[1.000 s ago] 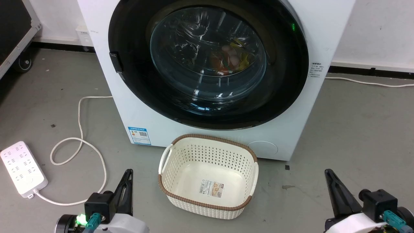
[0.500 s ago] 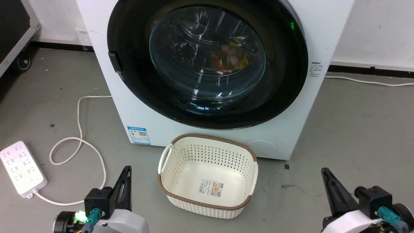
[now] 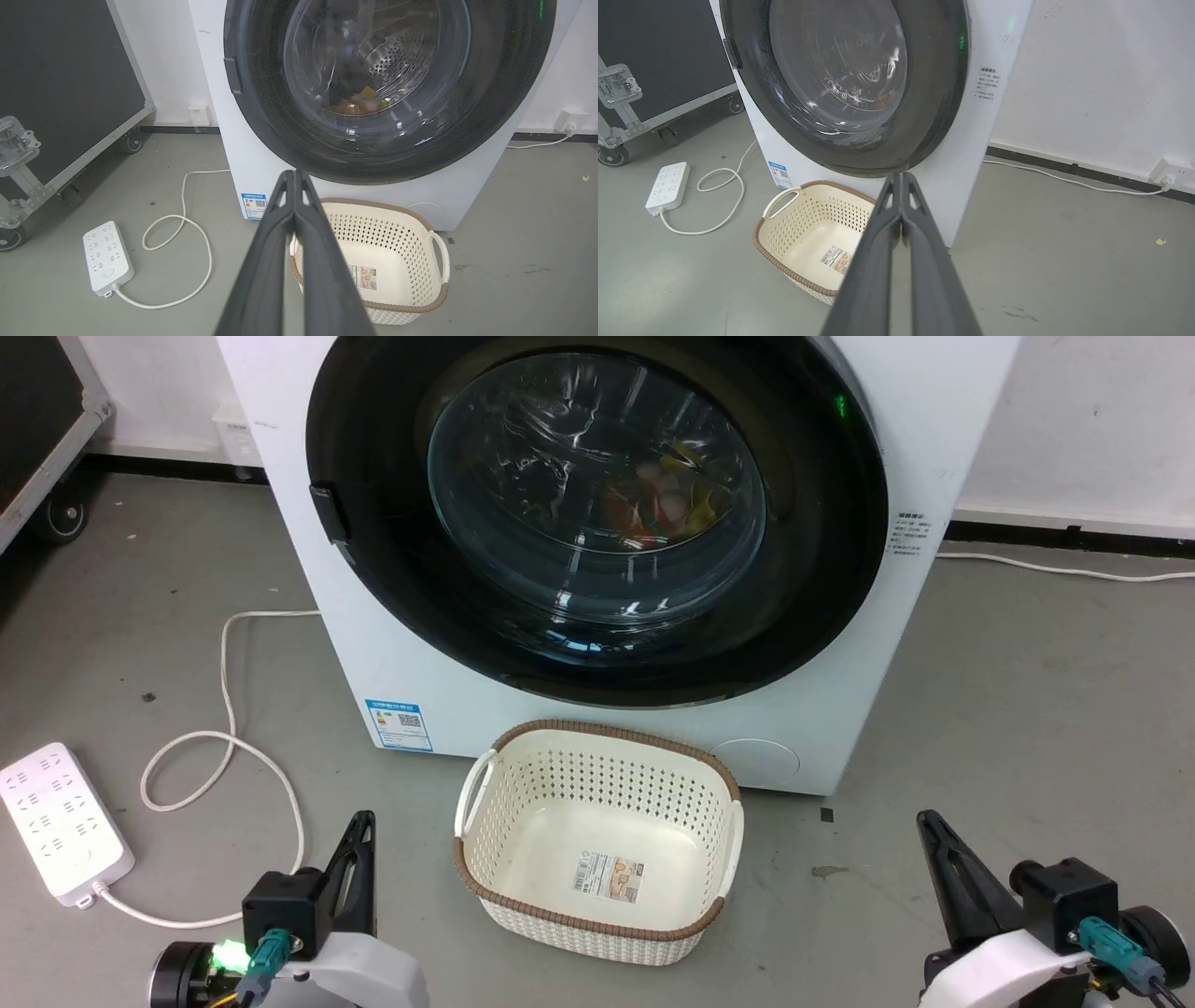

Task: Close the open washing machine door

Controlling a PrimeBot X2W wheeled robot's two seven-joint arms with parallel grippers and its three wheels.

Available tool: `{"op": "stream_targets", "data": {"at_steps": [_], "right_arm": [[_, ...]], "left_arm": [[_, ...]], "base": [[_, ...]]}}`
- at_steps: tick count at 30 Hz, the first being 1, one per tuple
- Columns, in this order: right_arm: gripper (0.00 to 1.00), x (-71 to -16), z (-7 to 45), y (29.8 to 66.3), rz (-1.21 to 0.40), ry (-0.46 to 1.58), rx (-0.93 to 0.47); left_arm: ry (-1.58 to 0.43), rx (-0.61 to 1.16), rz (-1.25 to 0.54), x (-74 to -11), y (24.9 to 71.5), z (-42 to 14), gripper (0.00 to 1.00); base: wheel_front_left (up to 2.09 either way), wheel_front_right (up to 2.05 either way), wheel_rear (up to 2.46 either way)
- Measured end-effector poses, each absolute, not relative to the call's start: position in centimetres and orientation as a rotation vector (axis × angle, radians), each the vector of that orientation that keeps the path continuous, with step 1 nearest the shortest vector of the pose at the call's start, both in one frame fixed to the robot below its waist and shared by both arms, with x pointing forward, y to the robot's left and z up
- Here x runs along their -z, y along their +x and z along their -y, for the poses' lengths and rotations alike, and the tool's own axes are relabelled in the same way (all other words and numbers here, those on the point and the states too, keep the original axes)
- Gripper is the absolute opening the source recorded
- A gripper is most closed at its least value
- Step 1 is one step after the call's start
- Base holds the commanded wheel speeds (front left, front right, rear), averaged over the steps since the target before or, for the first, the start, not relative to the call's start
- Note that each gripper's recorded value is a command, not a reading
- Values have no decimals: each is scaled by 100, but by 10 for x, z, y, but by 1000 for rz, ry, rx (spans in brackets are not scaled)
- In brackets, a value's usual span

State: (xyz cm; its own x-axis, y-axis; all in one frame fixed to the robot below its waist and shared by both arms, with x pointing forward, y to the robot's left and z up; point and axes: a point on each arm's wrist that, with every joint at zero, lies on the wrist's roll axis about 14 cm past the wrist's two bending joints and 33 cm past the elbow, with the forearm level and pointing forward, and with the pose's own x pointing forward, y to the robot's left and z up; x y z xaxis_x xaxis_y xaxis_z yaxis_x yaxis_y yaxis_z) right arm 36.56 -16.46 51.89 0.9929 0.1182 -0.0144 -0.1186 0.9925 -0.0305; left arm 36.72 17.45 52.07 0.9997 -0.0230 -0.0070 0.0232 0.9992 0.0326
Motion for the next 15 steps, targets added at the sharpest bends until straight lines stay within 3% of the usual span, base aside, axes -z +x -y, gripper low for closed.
{"op": "stream_targets", "data": {"at_steps": [15], "right_arm": [[0,-521,161,369,-21,-45,-129]], "left_arm": [[48,4,-20,-521,369,-177,0]], "base": [[0,0,0]]}}
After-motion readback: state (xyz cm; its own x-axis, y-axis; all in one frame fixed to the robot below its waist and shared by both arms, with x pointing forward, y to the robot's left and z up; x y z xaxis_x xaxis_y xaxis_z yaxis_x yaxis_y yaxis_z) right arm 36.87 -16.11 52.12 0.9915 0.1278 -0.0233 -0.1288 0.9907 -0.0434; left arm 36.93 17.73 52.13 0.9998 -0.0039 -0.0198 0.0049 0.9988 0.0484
